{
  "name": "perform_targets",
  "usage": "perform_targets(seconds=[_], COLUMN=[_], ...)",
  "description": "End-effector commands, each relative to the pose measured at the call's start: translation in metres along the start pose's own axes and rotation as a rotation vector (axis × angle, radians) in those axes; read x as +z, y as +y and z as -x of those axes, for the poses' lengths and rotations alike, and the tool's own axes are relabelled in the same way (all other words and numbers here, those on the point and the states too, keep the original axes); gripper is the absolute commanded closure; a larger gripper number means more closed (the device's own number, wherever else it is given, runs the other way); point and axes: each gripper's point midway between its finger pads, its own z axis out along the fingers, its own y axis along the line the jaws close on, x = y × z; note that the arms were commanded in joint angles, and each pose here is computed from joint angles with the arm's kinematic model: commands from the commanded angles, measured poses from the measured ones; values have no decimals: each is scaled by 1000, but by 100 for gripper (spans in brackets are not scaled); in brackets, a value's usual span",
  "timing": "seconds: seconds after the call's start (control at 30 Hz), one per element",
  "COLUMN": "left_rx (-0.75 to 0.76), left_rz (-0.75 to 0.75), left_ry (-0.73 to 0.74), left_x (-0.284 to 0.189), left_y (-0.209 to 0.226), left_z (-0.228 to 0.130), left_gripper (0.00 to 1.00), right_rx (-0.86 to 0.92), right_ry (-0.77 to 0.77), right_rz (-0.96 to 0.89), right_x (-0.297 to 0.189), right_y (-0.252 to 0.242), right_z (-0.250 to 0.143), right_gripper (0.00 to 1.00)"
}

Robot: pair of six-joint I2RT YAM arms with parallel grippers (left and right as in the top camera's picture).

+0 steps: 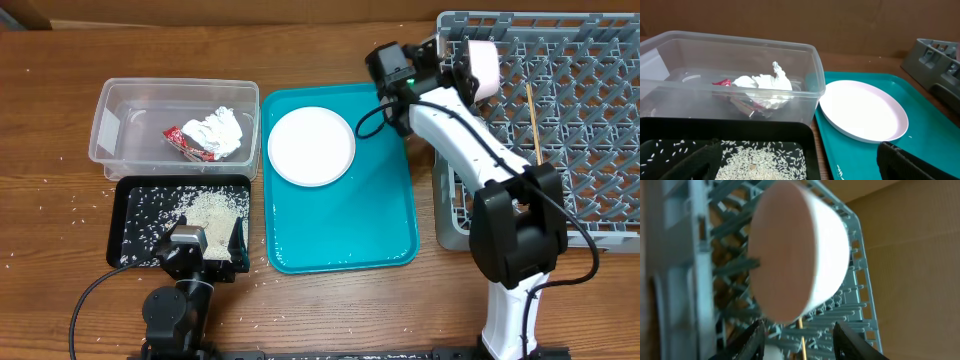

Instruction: Sort waste into correct bins and load items into the dishwasher

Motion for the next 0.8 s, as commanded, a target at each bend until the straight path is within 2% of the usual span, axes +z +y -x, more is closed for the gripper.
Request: perform_targets(seconds=[0.0,0.1,0.23,0.37,0.57,0.77], left_rx=[-15,-15,-15,-15,-15,-15], left_rz=[2,2,2,2,2,2], left_ry=[-9,-10,-10,-10,-9,-10], left_x=[0,0,0,0,0,0], left_y=[1,1,1,1,1,1], left_z=[1,1,1,1,1,1], left_gripper=[0,0,0,0,0,0], right_rx=[135,162,141,64,156,166], right_ry=[-63,-81,-74,22,290,406], right_rz=[59,331,803,1104,1071,1047], right_x=[-34,-77,-147,-189,-160,-134], right_y=[-22,-6,34,73,126,176], right_z=[24,34,34,10,-35,-62], right_gripper=[53,48,50,53,50,48])
